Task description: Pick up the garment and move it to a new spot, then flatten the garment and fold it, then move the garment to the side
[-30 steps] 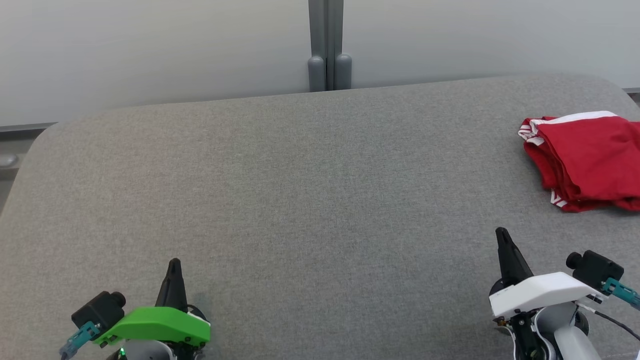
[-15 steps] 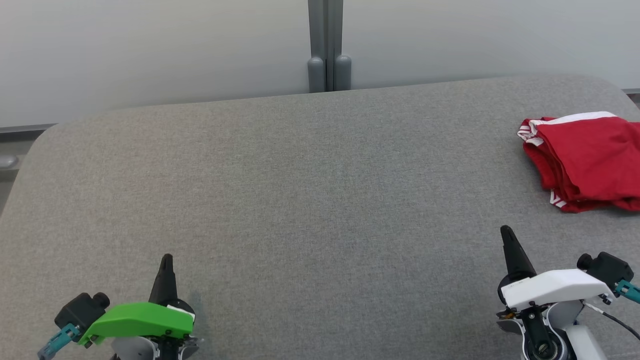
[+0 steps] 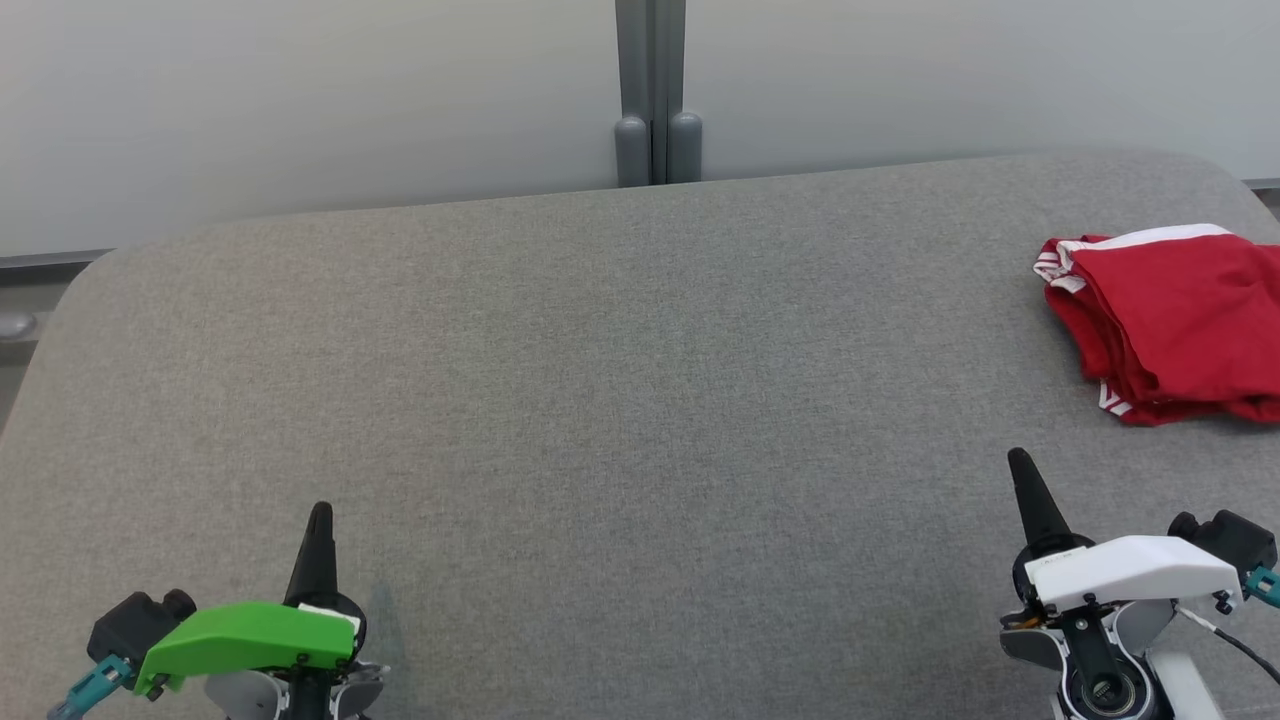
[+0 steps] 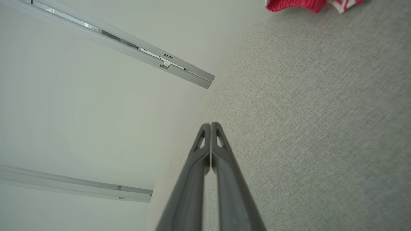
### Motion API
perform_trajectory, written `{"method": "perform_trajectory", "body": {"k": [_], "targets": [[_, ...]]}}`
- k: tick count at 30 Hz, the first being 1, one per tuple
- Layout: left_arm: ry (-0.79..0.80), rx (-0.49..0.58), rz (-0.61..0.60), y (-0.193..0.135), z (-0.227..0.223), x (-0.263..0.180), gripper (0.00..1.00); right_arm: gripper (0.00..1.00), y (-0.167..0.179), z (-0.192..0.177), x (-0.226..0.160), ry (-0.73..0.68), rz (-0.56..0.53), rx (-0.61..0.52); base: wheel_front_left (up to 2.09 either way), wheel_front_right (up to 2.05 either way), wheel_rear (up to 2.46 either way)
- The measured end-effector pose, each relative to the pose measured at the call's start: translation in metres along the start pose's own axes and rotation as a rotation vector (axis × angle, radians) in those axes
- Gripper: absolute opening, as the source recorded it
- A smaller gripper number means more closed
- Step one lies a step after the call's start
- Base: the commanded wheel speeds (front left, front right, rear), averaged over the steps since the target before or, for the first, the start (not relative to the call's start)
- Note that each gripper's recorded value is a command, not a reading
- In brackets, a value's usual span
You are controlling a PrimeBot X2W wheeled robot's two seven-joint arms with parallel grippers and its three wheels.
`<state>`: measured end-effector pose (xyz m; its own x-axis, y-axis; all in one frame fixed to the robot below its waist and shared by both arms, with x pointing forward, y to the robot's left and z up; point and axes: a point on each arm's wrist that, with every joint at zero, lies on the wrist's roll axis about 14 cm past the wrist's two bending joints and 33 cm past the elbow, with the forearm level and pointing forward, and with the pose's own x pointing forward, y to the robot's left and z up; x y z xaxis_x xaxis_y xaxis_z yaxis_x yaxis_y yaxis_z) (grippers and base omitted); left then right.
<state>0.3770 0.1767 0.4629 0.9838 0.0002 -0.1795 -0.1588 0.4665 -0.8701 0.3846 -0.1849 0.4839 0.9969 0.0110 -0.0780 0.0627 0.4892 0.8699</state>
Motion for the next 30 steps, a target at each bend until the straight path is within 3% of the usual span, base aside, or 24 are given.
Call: {"method": "perform_trajectory", "body": {"k": [30], "targets": [[-0.018,-0.263,-0.069,-0.012,0.019,0.002,0.0,0.0,0.003,0.011,0.0,-0.015,0.017,0.271,0.0,0.0,0.0]]}}
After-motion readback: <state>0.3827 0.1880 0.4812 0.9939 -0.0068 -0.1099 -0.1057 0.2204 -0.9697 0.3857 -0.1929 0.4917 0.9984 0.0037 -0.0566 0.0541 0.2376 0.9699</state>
